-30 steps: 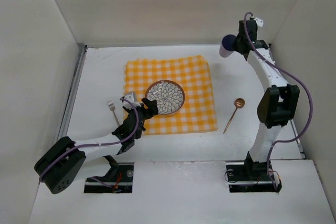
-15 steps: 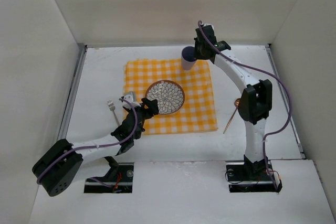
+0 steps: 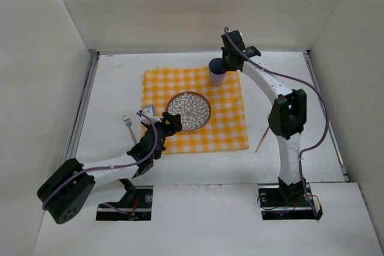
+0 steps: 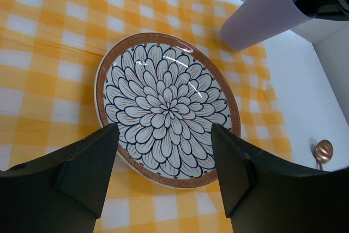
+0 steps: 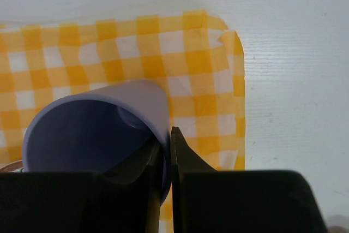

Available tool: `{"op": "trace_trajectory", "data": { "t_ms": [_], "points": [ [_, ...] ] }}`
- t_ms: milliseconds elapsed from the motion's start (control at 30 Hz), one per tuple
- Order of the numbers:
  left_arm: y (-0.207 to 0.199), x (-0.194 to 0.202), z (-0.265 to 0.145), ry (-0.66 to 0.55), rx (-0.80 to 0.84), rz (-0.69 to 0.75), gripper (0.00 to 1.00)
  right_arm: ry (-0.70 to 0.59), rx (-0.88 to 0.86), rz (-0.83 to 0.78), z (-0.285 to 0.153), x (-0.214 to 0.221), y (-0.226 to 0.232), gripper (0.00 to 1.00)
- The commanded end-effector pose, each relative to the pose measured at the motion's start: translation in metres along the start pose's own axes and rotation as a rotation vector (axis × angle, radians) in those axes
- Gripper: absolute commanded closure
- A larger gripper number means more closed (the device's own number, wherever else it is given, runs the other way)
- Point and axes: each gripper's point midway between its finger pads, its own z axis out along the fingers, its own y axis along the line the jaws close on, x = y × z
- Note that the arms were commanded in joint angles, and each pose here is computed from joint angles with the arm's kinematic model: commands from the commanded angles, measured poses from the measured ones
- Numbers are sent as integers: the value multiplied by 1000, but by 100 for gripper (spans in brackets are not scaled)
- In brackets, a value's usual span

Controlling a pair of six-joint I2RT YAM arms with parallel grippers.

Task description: Set the dinner table for one person

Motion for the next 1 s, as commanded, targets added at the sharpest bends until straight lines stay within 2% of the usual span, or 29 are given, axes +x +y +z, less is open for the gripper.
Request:
{"op": "trace_trajectory", "data": {
  "t_ms": [0, 433, 500, 667, 967],
  "points": [
    [-15, -13, 3, -42, 37, -52, 33, -60, 22, 4, -8, -25, -5, 89],
    [-11, -10, 5, -36, 24, -51, 33, 19, 70, 23, 39, -7, -22, 88],
    [-10, -11, 6, -39, 19, -51, 33, 27, 63, 23, 44, -3, -20, 83],
    [-9, -9, 6, -34, 17, -49, 33, -32, 58, 61, 34, -21, -22, 62],
    [-8, -10, 7, -37, 13, -53, 33, -202, -6, 139, -24, -69, -24, 43]
  ]
}}
